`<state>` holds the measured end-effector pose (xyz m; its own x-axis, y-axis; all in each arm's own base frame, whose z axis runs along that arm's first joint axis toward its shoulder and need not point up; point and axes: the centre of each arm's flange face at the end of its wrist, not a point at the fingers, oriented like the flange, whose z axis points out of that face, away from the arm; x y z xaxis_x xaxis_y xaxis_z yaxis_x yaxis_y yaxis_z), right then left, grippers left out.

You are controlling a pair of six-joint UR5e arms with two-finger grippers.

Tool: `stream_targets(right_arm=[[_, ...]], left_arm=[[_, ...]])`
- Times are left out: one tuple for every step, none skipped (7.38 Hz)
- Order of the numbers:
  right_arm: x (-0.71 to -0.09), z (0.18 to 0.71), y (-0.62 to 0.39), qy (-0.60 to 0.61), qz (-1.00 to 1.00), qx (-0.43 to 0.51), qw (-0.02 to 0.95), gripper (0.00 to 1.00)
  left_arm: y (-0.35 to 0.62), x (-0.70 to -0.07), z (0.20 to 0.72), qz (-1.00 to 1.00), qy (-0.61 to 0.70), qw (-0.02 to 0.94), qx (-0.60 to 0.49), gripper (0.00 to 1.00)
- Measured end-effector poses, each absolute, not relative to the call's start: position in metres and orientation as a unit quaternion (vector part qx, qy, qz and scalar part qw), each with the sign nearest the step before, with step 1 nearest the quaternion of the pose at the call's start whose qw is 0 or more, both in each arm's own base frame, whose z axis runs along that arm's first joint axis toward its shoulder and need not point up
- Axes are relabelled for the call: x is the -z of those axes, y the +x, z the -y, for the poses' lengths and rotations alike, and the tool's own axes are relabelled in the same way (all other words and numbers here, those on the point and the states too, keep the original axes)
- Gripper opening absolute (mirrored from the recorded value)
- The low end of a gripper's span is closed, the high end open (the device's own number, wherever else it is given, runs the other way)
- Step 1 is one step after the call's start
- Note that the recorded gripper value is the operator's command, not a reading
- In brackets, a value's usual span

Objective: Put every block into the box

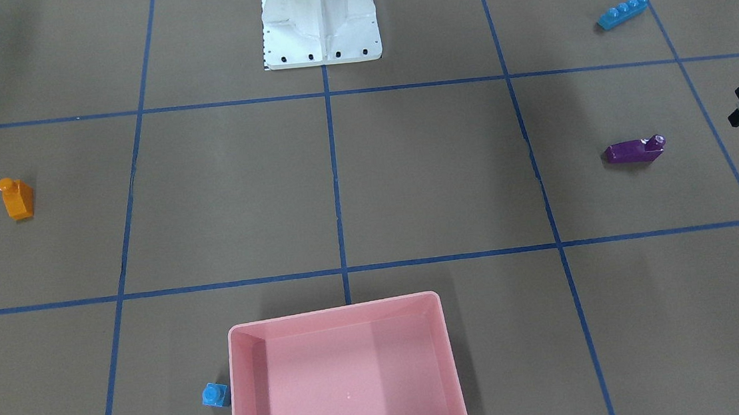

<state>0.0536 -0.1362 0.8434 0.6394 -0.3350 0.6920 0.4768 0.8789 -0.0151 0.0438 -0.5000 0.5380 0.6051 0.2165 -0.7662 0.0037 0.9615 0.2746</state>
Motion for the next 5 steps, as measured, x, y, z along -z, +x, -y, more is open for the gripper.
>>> stream_targets(right_arm=[[-0.852, 0.129, 0.054, -0.108, 0.366, 0.219, 0.898, 0.96], [-0.86, 0.121, 0.053, -0.117, 0.374, 0.212, 0.895, 0.94], [-0.867, 0.114, 0.053, -0.125, 0.383, 0.205, 0.892, 0.9], [-0.872, 0.108, 0.053, -0.132, 0.388, 0.2, 0.89, 0.72], [-0.877, 0.102, 0.053, -0.138, 0.392, 0.197, 0.888, 0.28]], left_arm=[[0.044, -0.537, 0.499, -0.44, 0.126, 0.887, -0.061, 1.0], [0.045, -0.536, 0.499, -0.441, 0.126, 0.887, -0.062, 1.0], [0.048, -0.538, 0.497, -0.441, 0.123, 0.887, -0.065, 1.0], [0.055, -0.542, 0.493, -0.442, 0.116, 0.887, -0.07, 1.0], [0.065, -0.548, 0.487, -0.442, 0.105, 0.887, -0.078, 1.0]])
